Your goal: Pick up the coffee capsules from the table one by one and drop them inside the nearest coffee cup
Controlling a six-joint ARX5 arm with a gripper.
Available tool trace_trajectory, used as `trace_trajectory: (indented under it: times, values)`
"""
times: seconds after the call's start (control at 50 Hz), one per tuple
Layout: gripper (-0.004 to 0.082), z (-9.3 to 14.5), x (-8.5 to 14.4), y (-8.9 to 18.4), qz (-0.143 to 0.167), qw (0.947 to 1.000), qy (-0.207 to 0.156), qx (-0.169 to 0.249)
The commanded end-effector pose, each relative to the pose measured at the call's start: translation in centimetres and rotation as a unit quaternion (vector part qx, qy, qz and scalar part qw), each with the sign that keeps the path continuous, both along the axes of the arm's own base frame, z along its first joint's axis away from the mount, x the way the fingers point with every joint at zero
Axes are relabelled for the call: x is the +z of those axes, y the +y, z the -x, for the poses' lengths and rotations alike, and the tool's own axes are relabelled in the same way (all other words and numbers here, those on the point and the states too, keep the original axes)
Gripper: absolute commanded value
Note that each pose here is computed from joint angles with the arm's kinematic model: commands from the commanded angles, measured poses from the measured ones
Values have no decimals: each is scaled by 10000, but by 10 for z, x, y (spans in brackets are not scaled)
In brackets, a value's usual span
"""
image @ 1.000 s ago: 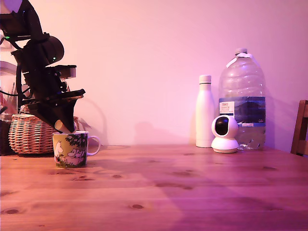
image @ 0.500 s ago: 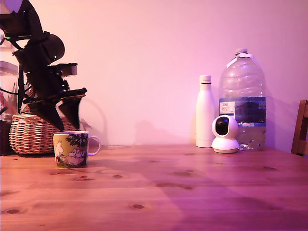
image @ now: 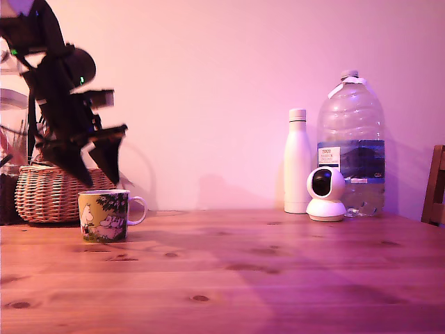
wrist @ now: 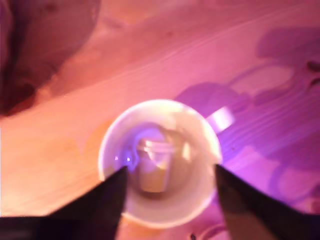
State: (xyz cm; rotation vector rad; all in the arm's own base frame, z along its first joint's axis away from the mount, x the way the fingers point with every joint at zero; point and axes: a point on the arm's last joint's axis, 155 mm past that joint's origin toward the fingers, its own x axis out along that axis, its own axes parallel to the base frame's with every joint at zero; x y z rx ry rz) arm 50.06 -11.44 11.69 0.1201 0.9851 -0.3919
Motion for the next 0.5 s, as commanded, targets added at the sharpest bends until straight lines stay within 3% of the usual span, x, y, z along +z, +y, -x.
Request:
trace_trajectory:
  times: [0.0, 0.14, 0.26, 0.48]
  values:
    - [-20, 1, 25, -3, 22, 9996, -272, -102]
    - [-20, 9, 40, -3, 44, 9991, -408, -115]
    - [-20, 17, 56, -3, 120, 9970, -756, -125]
    - [-19, 54, 70, 0, 315, 9910, -1289, -151]
